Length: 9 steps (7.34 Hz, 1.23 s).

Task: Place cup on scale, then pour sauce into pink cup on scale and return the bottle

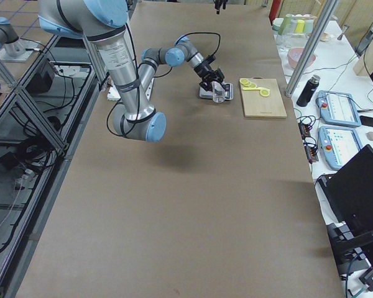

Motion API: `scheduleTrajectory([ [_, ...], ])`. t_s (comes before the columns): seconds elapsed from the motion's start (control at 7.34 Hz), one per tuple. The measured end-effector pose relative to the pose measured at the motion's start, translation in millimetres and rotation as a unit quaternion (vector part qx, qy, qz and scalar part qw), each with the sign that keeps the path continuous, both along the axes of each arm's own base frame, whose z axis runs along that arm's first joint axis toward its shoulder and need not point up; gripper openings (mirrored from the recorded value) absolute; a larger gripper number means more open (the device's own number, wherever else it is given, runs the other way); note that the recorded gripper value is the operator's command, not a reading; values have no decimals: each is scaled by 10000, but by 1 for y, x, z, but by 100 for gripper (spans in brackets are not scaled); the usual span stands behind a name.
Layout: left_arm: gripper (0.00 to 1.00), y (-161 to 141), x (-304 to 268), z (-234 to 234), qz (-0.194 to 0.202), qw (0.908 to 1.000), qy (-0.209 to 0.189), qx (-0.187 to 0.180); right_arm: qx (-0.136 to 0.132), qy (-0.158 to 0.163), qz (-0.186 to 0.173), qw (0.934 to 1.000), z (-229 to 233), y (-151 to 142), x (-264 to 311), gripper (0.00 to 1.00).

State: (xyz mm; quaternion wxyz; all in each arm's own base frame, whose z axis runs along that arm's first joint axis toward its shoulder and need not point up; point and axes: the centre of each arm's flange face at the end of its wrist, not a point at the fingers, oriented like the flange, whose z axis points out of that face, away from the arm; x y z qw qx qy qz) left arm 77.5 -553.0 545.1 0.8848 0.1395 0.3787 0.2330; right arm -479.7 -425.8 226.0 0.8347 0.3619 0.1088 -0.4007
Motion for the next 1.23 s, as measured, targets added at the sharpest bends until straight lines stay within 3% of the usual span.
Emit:
scheduleTrajectory([
  [0.82,97,10,-13,16,20,10000,-33,61,383,782,32,9962,2,0,-20,0],
  [1.23,97,13,-15,19,15,10000,-34,43,435,1061,67,9934,-6,-2,-21,0],
])
